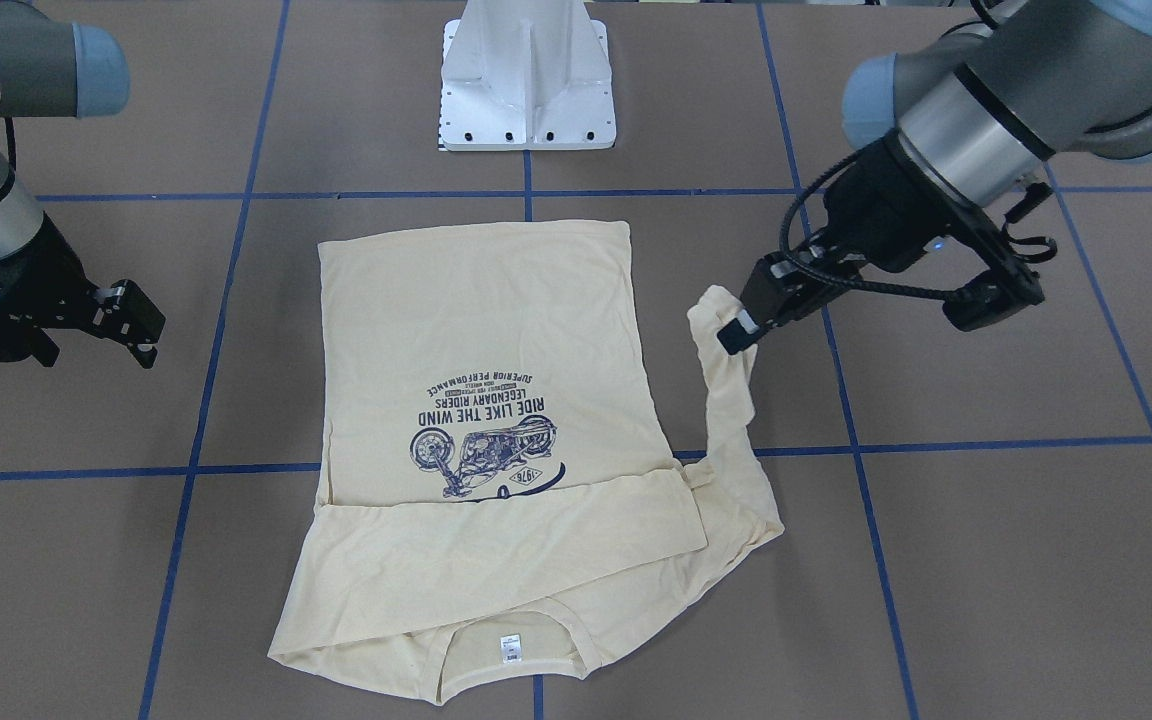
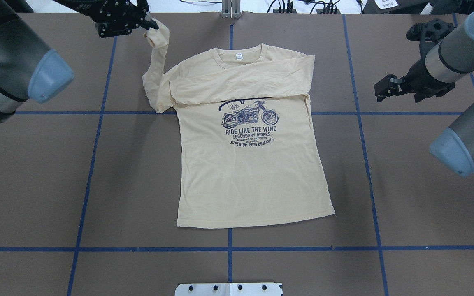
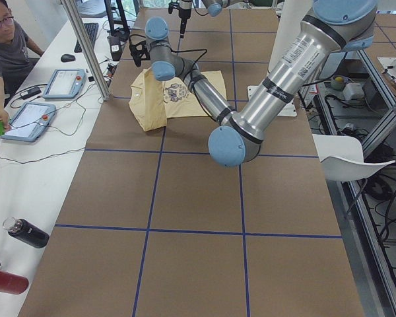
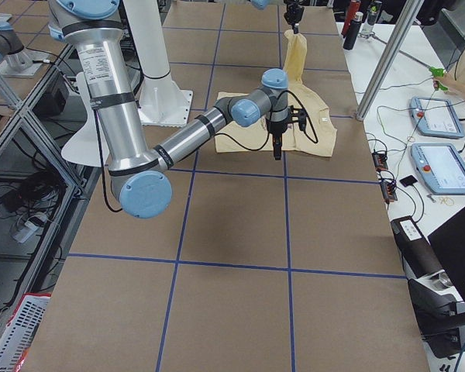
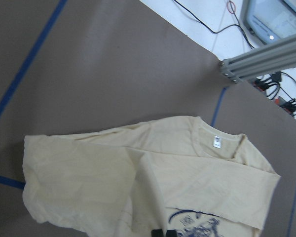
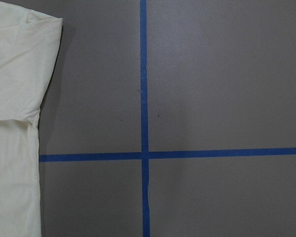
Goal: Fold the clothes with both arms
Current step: 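Lift the sleeve with the left gripper and carry it across the shirt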
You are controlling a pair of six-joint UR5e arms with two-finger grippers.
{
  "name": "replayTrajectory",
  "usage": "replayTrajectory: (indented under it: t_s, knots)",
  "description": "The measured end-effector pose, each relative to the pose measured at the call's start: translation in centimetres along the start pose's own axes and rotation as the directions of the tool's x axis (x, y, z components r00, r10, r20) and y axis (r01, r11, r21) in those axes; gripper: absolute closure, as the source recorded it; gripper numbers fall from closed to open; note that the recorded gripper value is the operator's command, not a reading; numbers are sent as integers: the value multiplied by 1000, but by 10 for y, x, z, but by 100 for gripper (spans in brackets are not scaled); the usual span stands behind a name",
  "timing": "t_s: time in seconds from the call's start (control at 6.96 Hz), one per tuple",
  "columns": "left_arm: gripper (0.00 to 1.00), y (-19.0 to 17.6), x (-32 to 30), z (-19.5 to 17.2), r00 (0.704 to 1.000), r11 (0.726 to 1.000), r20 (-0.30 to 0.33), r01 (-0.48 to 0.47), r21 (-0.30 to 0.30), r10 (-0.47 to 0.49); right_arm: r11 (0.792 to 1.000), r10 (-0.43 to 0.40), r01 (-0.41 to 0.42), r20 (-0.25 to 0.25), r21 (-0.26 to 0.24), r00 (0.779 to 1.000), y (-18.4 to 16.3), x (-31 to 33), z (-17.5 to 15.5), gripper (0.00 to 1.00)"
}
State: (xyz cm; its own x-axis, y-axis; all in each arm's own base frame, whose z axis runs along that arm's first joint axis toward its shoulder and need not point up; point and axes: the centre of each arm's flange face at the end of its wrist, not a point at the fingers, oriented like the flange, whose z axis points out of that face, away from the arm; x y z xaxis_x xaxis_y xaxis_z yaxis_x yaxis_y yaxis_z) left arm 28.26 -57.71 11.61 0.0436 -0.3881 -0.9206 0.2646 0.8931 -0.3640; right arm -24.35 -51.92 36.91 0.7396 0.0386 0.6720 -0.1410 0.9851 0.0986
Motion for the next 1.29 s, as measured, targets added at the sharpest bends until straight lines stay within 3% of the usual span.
replayTrajectory:
  t_s: [0.29, 0.57, 0.86, 1.29]
  knots:
    - [100, 58, 60, 18, 998, 995, -47, 47, -84, -51, 1000, 1, -1, -6, -4, 1000, 0, 2, 3, 0]
    - [100, 95, 85, 48, 996, 992, -62, 51, -111, -58, 1000, 1, -1, -8, -5, 1000, -1, 2, 4, 0]
    - [100, 94, 85, 106, 995, 996, -77, 65, -57, -70, 1000, 2, -2, -10, -4, 1000, -1, 2, 4, 0]
    - [100, 43, 59, 162, 990, 993, -99, 104, 64, -97, 1000, 2, -2, -9, -5, 1000, -1, 2, 4, 0]
